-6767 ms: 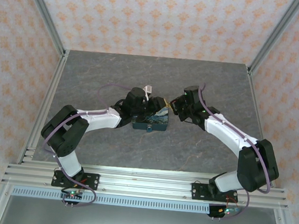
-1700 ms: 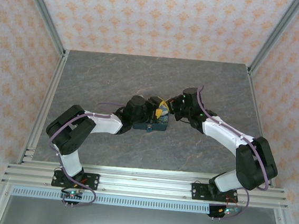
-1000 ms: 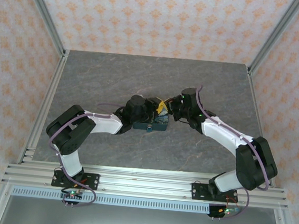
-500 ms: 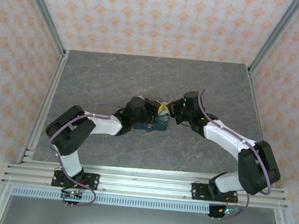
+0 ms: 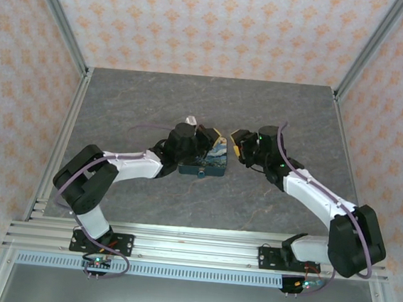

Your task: Unlock the padlock with the key

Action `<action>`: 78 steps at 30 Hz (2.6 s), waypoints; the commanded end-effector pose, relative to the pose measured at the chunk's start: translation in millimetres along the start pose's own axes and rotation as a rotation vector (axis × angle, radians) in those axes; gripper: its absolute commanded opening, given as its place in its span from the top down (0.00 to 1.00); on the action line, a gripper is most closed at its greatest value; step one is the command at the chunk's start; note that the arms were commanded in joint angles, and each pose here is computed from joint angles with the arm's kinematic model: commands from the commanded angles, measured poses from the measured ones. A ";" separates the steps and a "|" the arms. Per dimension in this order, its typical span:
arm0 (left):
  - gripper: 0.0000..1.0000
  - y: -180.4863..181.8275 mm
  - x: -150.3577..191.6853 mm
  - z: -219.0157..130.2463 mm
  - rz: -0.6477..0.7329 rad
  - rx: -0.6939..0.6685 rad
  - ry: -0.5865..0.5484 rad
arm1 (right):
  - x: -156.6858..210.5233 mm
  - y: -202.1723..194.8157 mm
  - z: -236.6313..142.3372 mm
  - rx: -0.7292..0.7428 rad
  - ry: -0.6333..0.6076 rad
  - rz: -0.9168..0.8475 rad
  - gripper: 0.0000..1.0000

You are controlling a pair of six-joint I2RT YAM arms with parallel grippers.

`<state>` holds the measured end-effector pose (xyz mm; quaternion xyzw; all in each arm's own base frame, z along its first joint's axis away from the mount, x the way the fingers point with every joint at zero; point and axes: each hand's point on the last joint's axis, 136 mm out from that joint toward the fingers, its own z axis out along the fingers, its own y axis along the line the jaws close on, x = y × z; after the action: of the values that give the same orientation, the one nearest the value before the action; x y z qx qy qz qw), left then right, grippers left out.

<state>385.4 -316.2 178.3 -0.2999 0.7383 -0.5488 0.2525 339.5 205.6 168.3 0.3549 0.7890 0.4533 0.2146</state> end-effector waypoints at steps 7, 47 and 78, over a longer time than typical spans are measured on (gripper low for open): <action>1.00 -73.3 6.2 -19.7 0.501 0.119 0.031 | -13.5 41.2 -27.8 -0.179 -0.064 -0.247 0.52; 1.00 -97.3 -6.7 -3.1 0.340 0.385 -0.093 | -5.5 93.0 -30.4 -0.621 0.012 -0.271 0.67; 0.70 -86.2 -2.6 6.1 0.323 0.312 -0.079 | 3.7 95.0 -25.4 -0.594 0.054 -0.308 1.00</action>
<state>405.8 -335.9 251.5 -0.1530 0.6696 -0.5992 0.4114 358.2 225.2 243.7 0.1701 0.6789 0.6324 0.3321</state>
